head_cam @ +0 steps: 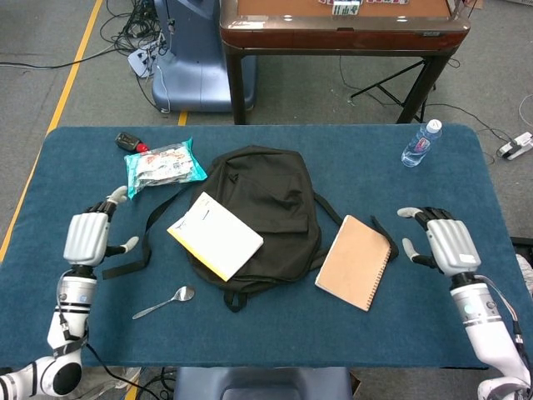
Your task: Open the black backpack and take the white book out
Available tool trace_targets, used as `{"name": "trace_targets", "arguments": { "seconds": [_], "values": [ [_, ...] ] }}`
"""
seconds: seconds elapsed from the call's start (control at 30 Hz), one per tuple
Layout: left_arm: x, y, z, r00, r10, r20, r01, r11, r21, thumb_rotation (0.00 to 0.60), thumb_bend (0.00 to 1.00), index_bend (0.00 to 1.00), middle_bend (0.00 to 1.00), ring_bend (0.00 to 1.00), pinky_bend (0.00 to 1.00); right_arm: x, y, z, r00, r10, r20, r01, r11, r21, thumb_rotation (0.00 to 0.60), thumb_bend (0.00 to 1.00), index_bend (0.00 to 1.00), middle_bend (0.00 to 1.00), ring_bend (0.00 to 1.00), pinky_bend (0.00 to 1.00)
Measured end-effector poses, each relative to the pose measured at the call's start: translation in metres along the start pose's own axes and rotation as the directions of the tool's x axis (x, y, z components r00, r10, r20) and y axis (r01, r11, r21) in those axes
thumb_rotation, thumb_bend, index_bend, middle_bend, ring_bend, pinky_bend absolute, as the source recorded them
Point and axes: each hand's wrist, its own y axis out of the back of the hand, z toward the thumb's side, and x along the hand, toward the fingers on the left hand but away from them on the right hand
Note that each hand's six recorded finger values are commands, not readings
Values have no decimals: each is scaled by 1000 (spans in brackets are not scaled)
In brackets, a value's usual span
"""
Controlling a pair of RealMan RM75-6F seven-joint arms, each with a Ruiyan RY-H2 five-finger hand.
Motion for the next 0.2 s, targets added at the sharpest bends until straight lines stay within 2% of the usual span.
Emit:
{"name": "trace_targets", "arguments": {
  "seconds": [0.2],
  "values": [
    [-35,1,-48,995,3,-97,4,998,70,600,123,186,278,330,372,32,4,-22,996,-78,43,76,996,44,600,393,333,356,286,249]
  ]
}}
